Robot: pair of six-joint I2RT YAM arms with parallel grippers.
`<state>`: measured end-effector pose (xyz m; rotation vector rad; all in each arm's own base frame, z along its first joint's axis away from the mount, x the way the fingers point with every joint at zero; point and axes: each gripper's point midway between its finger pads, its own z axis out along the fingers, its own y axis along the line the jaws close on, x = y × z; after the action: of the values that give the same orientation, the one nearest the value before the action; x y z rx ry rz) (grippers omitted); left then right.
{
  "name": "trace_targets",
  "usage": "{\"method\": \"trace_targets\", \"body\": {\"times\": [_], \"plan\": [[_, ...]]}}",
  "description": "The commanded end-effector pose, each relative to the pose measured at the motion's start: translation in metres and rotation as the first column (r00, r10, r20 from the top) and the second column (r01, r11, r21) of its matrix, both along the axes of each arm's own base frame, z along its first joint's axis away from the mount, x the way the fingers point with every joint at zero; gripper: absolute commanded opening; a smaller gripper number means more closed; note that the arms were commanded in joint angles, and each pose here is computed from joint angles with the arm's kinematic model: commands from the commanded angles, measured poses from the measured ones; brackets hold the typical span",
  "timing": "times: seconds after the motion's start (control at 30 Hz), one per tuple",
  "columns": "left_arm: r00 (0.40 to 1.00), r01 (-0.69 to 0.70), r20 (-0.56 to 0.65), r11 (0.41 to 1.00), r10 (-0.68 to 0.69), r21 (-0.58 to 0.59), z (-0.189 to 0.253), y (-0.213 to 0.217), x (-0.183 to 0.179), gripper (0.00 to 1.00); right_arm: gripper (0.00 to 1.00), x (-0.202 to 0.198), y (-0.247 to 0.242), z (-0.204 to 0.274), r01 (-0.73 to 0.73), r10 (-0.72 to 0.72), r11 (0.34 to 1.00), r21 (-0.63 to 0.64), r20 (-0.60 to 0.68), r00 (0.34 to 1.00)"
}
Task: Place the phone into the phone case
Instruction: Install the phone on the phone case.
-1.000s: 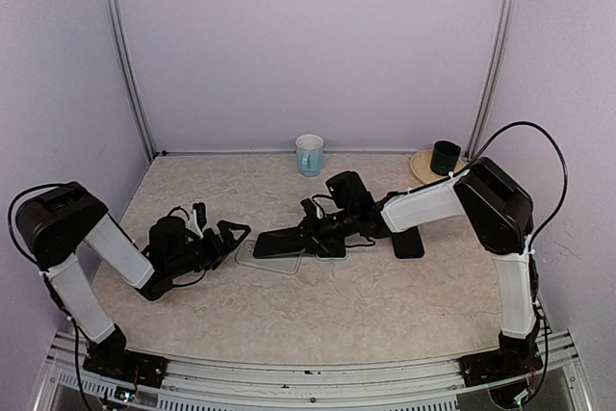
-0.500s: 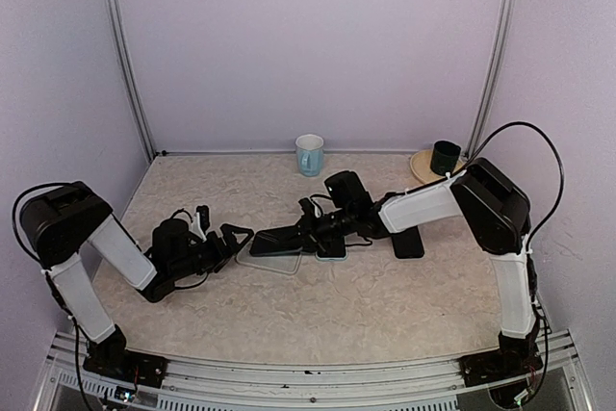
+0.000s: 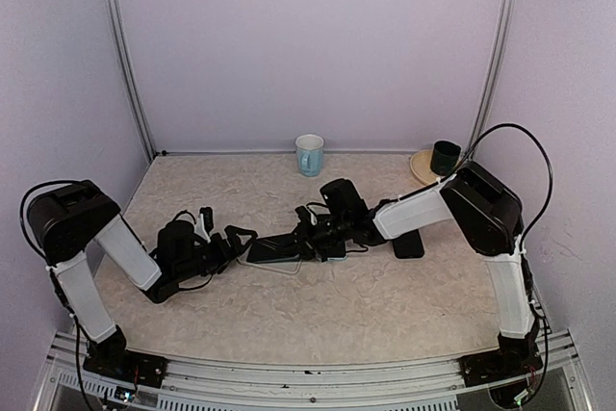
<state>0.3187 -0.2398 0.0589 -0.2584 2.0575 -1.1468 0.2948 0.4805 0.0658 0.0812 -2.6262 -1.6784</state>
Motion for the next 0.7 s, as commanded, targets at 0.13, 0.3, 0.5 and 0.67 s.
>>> {"method": "trace_targets", "body": {"times": [0.13, 0.3, 0.5, 0.67], "plan": [[1.0, 0.009, 0.023, 1.0, -0.008, -0.004, 0.002, -0.008, 0.003, 0.99, 0.0, -0.005, 0.011, 0.002, -0.023, 0.023, 0.998, 0.053, -0.016, 1.0], [0.999, 0.022, 0.025, 1.0, -0.022, -0.001, 0.001, -0.015, 0.0, 0.99, 0.0, -0.013, 0.011, -0.009, -0.018, 0.022, 0.998, 0.059, -0.069, 0.997], [0.999, 0.045, 0.02, 0.999, -0.044, -0.005, 0.0, -0.025, -0.007, 0.99, 0.0, -0.016, 0.009, -0.021, -0.002, 0.008, 0.998, 0.059, -0.107, 0.994], [0.998, 0.06, 0.006, 0.998, -0.059, -0.028, -0.003, -0.029, -0.012, 0.99, 0.0, -0.015, 0.012, -0.025, 0.002, 0.005, 0.998, 0.061, -0.121, 0.993]]}}
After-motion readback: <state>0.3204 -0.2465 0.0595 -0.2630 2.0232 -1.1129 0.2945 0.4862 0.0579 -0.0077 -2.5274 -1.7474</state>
